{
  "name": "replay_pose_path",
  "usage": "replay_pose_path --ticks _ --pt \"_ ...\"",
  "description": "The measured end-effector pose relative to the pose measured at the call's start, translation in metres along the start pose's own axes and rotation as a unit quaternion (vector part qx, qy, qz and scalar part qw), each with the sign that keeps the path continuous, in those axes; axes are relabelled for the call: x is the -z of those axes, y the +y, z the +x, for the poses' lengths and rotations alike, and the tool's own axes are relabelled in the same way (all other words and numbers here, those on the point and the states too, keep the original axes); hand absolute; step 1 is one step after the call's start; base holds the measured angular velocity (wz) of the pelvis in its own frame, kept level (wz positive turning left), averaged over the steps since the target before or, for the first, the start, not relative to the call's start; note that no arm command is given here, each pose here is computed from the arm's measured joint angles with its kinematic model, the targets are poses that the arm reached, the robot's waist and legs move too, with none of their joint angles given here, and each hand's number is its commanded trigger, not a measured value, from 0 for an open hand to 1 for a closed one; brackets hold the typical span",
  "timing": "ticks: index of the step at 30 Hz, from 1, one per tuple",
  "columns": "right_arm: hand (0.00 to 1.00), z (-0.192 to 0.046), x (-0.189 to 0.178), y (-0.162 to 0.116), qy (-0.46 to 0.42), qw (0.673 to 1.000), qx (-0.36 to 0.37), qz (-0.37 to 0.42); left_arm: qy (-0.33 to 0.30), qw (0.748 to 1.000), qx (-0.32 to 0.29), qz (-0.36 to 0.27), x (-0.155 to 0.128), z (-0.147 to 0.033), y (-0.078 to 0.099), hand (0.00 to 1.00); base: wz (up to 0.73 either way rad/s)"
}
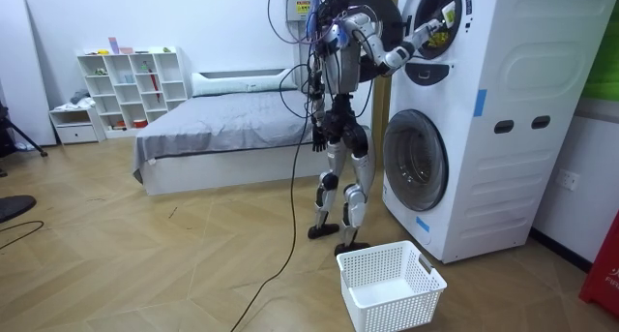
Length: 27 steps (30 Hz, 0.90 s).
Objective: Pick clothes from washing machine
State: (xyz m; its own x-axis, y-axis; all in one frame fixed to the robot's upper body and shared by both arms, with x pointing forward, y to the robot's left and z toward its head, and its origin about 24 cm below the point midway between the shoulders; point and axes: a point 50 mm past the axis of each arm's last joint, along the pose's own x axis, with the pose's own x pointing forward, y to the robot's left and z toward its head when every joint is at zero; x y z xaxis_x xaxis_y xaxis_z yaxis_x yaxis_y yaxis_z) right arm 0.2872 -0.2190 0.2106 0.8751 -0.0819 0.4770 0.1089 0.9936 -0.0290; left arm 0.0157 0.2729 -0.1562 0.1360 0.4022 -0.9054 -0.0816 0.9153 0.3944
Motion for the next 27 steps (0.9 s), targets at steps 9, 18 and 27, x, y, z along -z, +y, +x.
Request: replay_pose_path --ticks 9,18,27 --pt "0.0 0.004 0.019 -0.01 0.043 0.998 -0.022 -0.045 0.021 1.0 -0.003 0.005 0.005 0.0 0.002 0.0 0.06" --pt "0.0 0.026 0.043 -0.021 0.118 0.982 -0.051 -0.141 0.02 1.0 -0.019 0.001 0.003 0.0 0.013 0.0 0.01" --pt "0.0 0.047 0.055 -0.019 0.166 0.95 -0.096 -0.245 0.029 0.999 -0.019 0.004 0.0 0.001 0.016 0.0 0.04"
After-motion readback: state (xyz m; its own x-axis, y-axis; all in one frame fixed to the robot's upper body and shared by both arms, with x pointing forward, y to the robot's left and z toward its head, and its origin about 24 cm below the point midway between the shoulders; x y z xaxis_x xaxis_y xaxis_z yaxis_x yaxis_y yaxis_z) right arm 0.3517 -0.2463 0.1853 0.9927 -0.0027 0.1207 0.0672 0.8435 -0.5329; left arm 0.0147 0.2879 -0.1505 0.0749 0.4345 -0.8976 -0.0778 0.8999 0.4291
